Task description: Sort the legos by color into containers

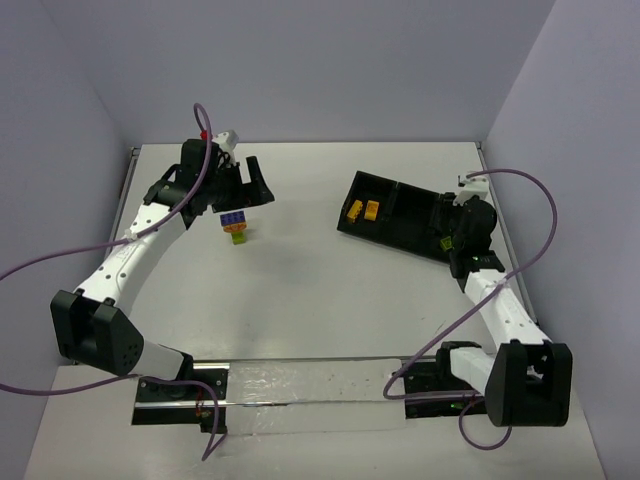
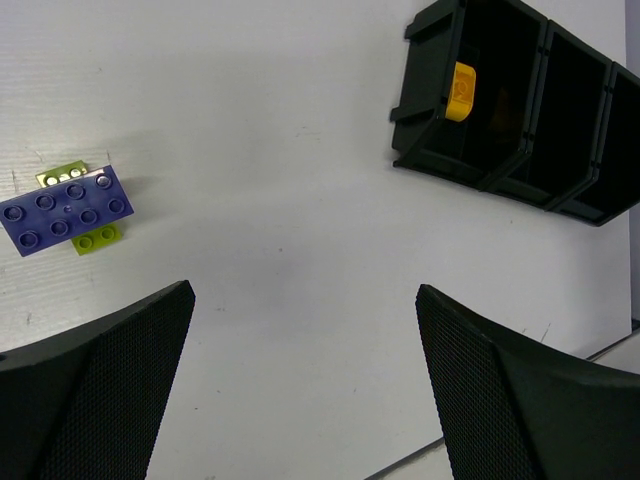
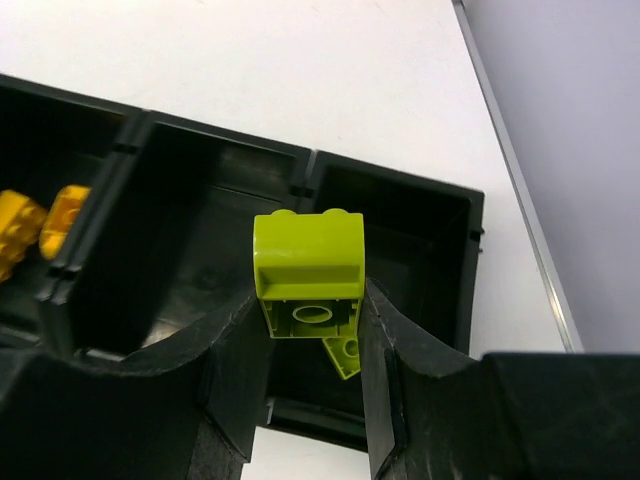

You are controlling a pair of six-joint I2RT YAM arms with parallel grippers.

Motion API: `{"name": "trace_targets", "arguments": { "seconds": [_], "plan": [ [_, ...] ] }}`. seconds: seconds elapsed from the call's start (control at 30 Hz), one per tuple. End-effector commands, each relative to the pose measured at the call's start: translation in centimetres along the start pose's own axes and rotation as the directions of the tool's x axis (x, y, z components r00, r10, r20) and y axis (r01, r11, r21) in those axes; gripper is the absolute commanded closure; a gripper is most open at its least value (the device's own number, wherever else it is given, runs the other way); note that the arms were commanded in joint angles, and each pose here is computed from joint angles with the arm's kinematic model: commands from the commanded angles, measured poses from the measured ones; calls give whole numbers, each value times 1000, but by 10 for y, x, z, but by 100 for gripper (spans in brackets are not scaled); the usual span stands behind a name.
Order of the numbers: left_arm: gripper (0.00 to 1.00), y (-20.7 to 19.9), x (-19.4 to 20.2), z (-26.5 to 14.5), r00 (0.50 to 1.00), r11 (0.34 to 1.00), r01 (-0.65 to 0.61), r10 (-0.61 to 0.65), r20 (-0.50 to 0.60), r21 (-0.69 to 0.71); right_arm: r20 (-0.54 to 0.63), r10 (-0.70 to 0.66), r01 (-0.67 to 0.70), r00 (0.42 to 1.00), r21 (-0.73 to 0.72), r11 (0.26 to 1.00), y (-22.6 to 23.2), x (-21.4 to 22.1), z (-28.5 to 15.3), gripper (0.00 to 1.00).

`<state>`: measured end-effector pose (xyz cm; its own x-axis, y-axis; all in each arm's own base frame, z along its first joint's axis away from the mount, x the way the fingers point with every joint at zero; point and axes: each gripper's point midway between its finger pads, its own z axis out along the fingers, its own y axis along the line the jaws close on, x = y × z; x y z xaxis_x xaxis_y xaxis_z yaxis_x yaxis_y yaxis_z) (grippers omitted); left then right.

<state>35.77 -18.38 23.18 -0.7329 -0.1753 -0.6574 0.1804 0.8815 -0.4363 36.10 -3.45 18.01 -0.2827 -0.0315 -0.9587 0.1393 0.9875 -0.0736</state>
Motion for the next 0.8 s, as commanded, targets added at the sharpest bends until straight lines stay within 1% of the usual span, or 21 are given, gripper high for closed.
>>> {"name": "trace_targets", "arguments": {
  "seconds": [0.0, 0.07, 0.17, 0.2, 0.23, 0.37, 0.5, 0.6, 0.67, 0.77],
  "plan": [
    [1, -5, -13, -10, 999, 1000, -6, 6, 53, 9, 30, 96, -98, 995, 79, 992, -18, -13, 16, 91],
    [1, -4, -13, -11, 998, 1000, -10, 10, 56, 4, 12, 133, -133, 991, 86, 987, -22, -7, 25, 90],
    [1, -2, -14, -13, 998, 1000, -10, 11, 61, -10, 2, 157, -156, 988, 120, 980, -29, 2, 35, 85],
    [1, -1, -14, -13, 998, 1000, -9, 10, 61, -14, -1, 163, -162, 987, 131, 978, -31, 4, 37, 82],
    [1, -1, -14, -14, 998, 1000, -9, 10, 61, -15, 2, 171, -169, 985, 149, 974, -34, 5, 38, 74],
    [1, -2, -14, -17, 998, 1000, 4, -3, 68, -16, 2, 185, -181, 983, 195, 964, -41, 9, 43, 32],
    [1, -2, -13, -21, 997, 1000, 13, -12, 72, -16, 31, 186, -188, 982, 213, 959, -46, -2, 41, 29],
    [1, -1, -12, -22, 997, 1000, 15, -13, 72, -20, 47, 178, -184, 983, 213, 959, -48, -13, 39, 28],
    [1, -1, -14, -24, 996, 1000, 19, -16, 83, -25, 70, 166, -177, 984, 186, 966, -45, -30, 35, 28],
    [1, 0, -19, -28, 994, 999, 23, -19, 104, -34, 133, 144, -154, 981, 68, 986, -22, -74, 24, 28]
  ]
}}
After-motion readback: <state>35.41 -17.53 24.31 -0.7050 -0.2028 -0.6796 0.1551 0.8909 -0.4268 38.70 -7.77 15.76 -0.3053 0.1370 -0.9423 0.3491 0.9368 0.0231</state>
